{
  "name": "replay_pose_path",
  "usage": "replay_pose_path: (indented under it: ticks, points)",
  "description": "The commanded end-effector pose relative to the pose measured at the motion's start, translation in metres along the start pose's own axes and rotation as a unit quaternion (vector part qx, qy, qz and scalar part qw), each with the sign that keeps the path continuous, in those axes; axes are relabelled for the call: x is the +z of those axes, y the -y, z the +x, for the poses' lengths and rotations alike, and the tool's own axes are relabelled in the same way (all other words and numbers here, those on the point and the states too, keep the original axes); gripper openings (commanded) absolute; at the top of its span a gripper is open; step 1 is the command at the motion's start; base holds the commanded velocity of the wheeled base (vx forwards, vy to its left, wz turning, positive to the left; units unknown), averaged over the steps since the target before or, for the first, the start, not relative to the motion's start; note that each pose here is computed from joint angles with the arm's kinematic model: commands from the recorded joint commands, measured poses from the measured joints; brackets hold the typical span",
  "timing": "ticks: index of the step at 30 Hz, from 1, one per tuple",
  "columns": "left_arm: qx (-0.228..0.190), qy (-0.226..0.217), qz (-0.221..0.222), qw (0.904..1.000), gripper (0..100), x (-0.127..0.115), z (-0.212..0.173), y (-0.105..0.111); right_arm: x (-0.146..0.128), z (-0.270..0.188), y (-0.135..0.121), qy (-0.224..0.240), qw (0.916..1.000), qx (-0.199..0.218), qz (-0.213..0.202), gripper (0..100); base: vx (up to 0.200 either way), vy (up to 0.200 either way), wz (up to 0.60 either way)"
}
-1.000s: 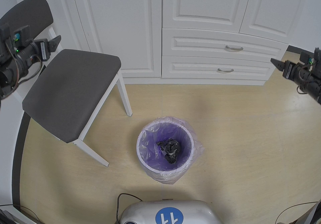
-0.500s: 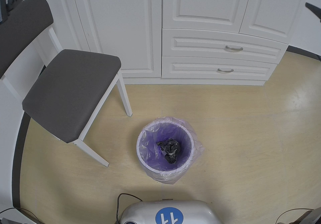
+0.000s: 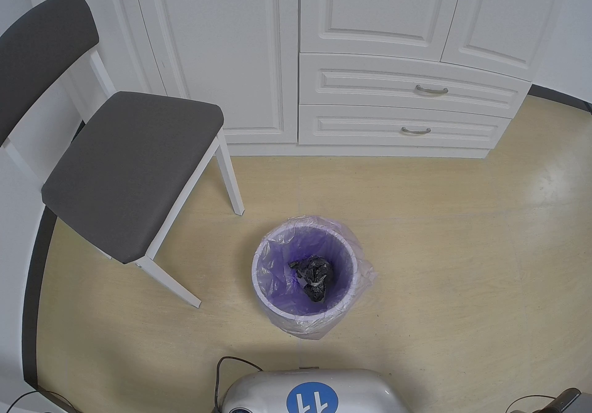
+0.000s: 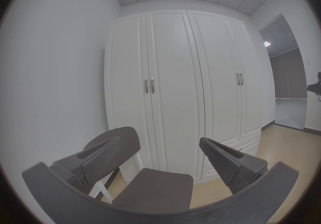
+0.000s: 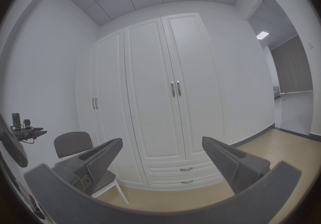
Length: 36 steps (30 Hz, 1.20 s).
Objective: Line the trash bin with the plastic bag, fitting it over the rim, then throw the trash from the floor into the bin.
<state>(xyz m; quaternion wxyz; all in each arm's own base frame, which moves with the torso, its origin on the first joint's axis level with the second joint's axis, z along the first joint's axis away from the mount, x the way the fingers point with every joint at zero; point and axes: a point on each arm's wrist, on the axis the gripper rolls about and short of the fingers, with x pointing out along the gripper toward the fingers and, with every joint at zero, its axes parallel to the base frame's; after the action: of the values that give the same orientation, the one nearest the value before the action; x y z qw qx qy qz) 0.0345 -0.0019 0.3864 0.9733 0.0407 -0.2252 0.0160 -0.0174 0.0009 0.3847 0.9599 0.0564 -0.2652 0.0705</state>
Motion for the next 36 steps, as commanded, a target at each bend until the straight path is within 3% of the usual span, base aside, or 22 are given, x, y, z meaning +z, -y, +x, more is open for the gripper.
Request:
replay_pose_path:
  ticks: [1, 10, 18, 20, 26, 31, 36]
  points:
    - [0.013, 0.043, 0.013, 0.9989, 100, 0.006, -0.053, -0.009, 0.004, -0.077, -0.009, 0.052, 0.9986, -0.004, -0.013, 100, 0.0, 0.0, 0.0]
    - [0.039, 0.077, 0.024, 0.996, 100, 0.001, -0.103, -0.012, -0.002, -0.152, -0.018, 0.085, 0.9961, -0.004, -0.02, 100, 0.0, 0.0, 0.0]
    - [0.05, 0.077, 0.03, 0.9953, 100, -0.005, -0.138, -0.012, -0.011, -0.194, -0.021, 0.096, 0.995, 0.018, -0.021, 100, 0.0, 0.0, 0.0]
    - [0.06, 0.074, 0.034, 0.9948, 100, -0.016, -0.159, -0.01, -0.017, -0.213, -0.021, 0.111, 0.9934, 0.021, -0.019, 100, 0.0, 0.0, 0.0]
    - [0.079, 0.086, 0.043, 0.9922, 100, -0.034, -0.187, -0.004, -0.011, -0.221, -0.022, 0.135, 0.9908, -0.005, -0.005, 100, 0.0, 0.0, 0.0]
    - [0.082, 0.066, 0.042, 0.9935, 100, -0.057, -0.213, -0.002, -0.017, -0.215, -0.021, 0.12, 0.9927, -0.011, -0.003, 100, 0.0, 0.0, 0.0]
    - [0.096, 0.03, -0.012, 0.9949, 100, -0.083, -0.213, -0.001, -0.038, -0.201, -0.016, 0.077, 0.9969, -0.019, -0.005, 100, 0.0, 0.0, 0.0]
